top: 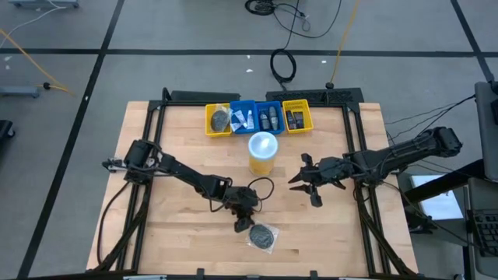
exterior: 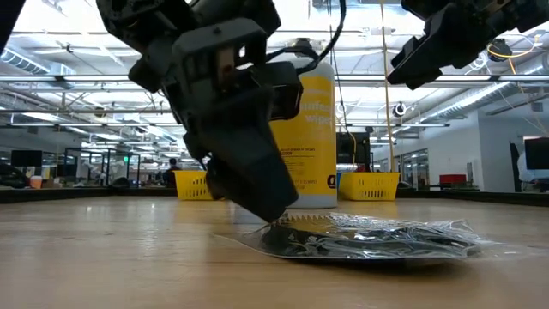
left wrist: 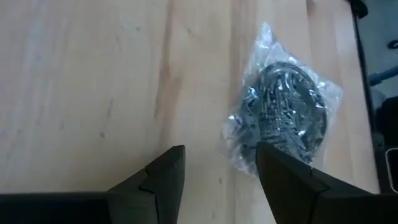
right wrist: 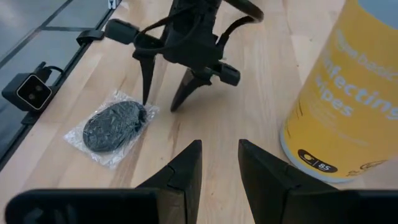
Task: Pick & Place Travel size toiletries
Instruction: Put the hairbrush into the left yellow basket
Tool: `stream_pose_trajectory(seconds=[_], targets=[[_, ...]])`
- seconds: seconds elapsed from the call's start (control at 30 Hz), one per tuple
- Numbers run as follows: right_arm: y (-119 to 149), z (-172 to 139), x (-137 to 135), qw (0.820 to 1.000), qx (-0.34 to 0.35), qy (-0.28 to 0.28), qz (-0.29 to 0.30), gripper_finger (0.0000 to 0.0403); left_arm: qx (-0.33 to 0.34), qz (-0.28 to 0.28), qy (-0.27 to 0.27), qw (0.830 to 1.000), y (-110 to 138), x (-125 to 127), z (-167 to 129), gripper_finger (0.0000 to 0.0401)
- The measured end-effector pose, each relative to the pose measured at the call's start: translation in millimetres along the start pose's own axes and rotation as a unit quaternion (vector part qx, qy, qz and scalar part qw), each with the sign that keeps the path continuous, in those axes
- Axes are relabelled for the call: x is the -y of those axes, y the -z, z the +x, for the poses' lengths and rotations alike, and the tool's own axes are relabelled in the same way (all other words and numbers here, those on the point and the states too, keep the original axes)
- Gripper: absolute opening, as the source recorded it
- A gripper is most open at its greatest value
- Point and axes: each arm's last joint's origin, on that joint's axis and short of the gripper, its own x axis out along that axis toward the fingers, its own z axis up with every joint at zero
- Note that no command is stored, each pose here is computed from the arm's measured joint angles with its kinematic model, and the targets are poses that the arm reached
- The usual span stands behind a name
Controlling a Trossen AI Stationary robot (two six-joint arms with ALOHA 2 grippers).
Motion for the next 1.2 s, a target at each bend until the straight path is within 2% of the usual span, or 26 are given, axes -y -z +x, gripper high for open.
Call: stream_pose_trajectory(seconds=[0.27, 0.53, 0.73, 0.93, 1.2], targets=[[0.4, 0.0, 0.0, 1.000, -0.002, 0.000, 0.000, 0.0100, -0.014, 0.000, 0.008, 1.000, 5.9, 4.2, 4.4, 0.0197], [-0.3, 0.0, 0.1, 1.000, 0.002, 0.000, -0.007, 0.0100, 0.004, 0.003, 0.039, 0.999, 4.1, 4.2, 11.8, 0.0193], [-0.2, 0.1, 0.1, 1.000, 0.001, 0.000, -0.007, 0.0100, -0.002, -0.002, 0.044, 0.999, 9.6, 0.2, 22.8, 0.0131], [-0.2, 0.1, 0.1, 1.000, 0.001, 0.000, -0.007, 0.0100, -0.005, 0.023, 0.049, 0.999, 9.7, 1.1, 21.2, 0.0018], [-0.2, 0.1, 0.0, 1.000, 0.001, 0.000, -0.007, 0.0100, 0.004, 0.036, 0.046, 0.998, 5.9, 5.7, 13.2, 0.0001]])
